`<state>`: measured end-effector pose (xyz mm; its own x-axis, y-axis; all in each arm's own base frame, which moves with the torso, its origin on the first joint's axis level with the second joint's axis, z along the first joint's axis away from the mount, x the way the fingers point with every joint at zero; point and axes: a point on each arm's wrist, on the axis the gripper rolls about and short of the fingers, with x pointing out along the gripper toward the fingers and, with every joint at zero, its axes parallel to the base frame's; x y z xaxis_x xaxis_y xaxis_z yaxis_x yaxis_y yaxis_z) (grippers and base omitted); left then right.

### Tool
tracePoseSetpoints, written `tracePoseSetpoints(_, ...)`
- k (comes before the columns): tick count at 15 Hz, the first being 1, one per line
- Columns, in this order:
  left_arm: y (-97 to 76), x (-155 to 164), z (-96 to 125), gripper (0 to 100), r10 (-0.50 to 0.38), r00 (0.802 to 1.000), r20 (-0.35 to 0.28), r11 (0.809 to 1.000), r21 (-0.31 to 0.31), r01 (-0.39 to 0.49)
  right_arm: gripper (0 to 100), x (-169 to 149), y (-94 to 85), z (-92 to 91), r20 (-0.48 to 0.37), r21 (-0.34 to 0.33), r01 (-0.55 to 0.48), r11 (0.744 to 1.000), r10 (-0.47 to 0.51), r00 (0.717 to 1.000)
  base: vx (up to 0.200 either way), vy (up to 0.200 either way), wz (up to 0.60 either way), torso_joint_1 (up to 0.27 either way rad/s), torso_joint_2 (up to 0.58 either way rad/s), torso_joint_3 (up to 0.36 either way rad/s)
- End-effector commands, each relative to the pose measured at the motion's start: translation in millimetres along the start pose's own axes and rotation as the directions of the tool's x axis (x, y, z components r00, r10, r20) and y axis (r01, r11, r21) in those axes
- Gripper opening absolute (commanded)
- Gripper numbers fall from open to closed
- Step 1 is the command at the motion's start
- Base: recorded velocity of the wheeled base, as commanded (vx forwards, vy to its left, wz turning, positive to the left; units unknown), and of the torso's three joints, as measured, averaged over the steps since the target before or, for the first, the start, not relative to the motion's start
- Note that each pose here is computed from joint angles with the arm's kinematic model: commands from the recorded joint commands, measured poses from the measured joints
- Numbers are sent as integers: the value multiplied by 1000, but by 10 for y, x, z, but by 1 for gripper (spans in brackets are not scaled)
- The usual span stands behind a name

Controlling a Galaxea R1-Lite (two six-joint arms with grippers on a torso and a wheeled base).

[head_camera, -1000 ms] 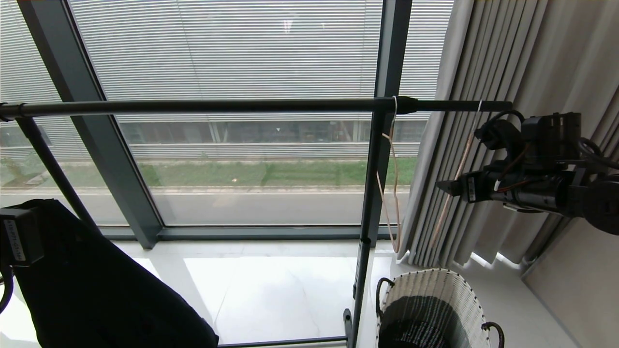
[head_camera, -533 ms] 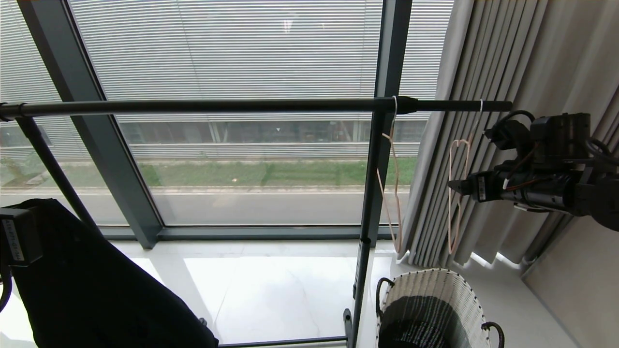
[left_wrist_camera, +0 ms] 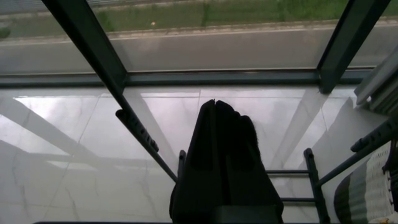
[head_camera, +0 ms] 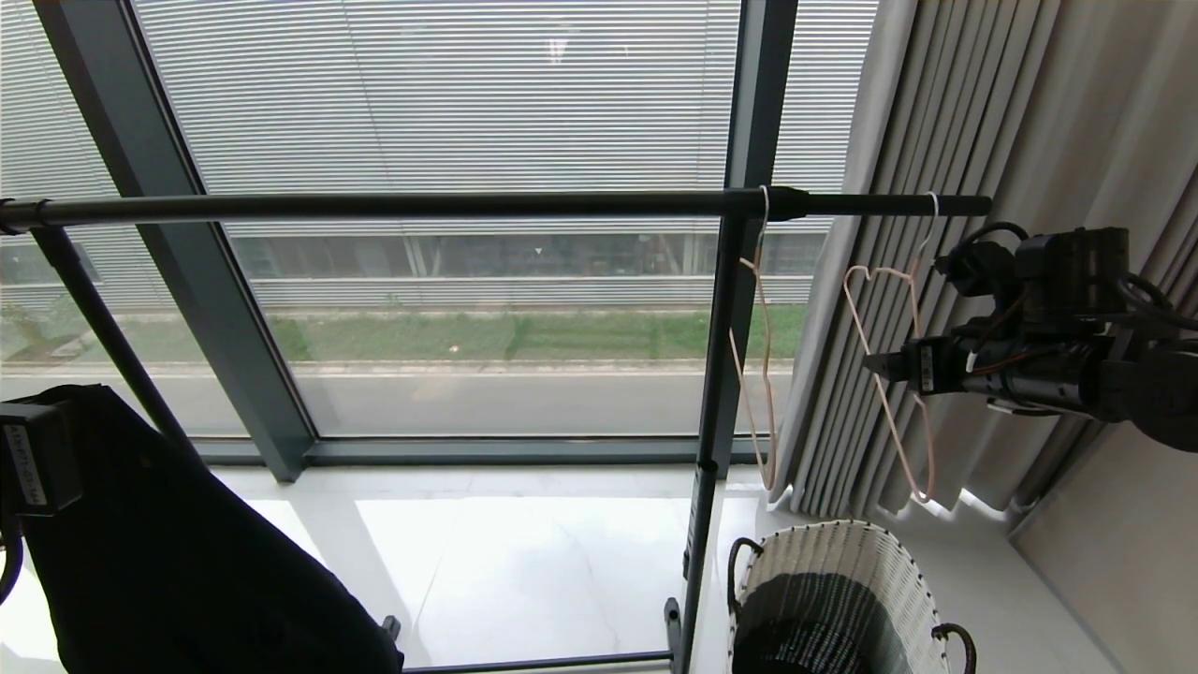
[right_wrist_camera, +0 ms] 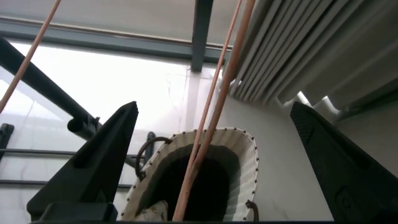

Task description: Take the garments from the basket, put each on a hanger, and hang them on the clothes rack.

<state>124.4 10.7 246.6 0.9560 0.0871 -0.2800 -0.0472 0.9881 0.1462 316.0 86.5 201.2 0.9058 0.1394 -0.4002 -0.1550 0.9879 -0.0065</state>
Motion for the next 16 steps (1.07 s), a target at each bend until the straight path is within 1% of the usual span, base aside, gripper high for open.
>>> tracePoseSetpoints(1, 2, -2, 7, 0, 2, 1000, 3, 1000, 0, -2, 100, 87, 2, -65, -29, 18, 0, 1000, 0, 1000, 0, 0, 0, 0, 0, 0)
tracePoseSetpoints(6, 2, -2, 7, 0, 2, 1000, 3, 1000, 0, -2, 100, 149, 6, -105, -46, 44, -14, 999, 16, 999, 0, 0, 0, 0, 0, 0)
tracePoseSetpoints(9, 1, -3, 12, 0, 2, 1000, 4, 1000, 2, -2, 100, 186, 5, -128, -56, 49, -13, 999, 16, 998, 0, 0, 0, 0, 0, 0)
tracePoseSetpoints(10, 2, -4, 16, 0, 2, 1000, 6, 1000, 2, -2, 0, 191, 5, -127, -56, 49, -15, 999, 18, 998, 0, 0, 0, 0, 0, 0)
tracePoseSetpoints(12, 5, -5, 20, 0, 4, 1000, 7, 1000, 6, -4, 0, 209, 8, -139, -59, 50, -21, 999, 24, 998, 0, 0, 0, 0, 0, 0)
tracePoseSetpoints(13, 4, -8, 16, 0, 4, 1000, 7, 999, 42, -4, 0, 211, 10, -110, -32, 54, -26, 998, 28, 999, 0, 0, 0, 0, 0, 0)
tracePoseSetpoints(16, 5, -9, 21, 0, 4, 1000, 9, 999, 43, -5, 0, 202, 6, -79, -3, 68, -29, 997, 29, 1000, 0, 0, 0, 0, 0, 0)
